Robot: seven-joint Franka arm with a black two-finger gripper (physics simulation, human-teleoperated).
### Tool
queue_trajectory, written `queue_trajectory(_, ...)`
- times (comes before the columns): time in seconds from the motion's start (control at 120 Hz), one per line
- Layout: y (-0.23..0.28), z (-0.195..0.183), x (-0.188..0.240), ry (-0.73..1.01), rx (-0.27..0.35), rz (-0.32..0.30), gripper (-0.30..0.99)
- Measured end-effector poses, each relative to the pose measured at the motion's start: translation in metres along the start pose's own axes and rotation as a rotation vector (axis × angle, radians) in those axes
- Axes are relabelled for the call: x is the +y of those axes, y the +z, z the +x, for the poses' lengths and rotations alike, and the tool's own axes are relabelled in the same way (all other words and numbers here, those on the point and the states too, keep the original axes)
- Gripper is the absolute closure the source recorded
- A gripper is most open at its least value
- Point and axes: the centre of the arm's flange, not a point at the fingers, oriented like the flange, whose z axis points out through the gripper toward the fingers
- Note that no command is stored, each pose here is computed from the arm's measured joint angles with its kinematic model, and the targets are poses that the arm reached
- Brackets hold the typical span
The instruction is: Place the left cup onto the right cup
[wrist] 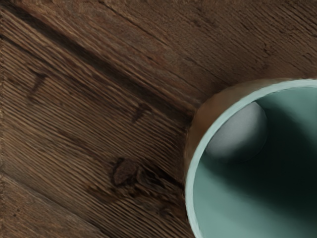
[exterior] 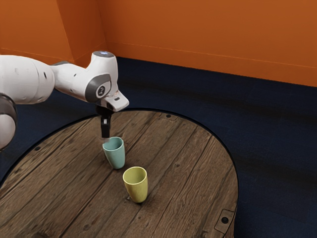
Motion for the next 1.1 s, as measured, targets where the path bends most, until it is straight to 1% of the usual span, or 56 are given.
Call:
queue_trajectory(0.092, 0.005, 0.010, 0.000, 0.023, 0.005, 0.010, 0.00)
queue_trajectory(0.325, 0.017, 0.020, 0.000, 0.054, 0.012, 0.015, 0.01)
queue_trajectory(0.542, 0.026, 0.030, 0.003, 0.078, 0.022, 0.020, 0.20)
queue_trajectory(0.667, 0.018, 0.035, 0.006, 0.084, 0.041, 0.028, 0.40)
queue_trajectory(0.85, 0.010, 0.037, 0.011, 0.079, 0.068, 0.026, 0.62)
queue_trajectory(0.942, 0.012, 0.037, 0.015, 0.073, 0.074, 0.015, 0.69)
queue_trajectory(1.1, 0.022, 0.036, 0.024, 0.046, 0.094, -0.025, 0.73)
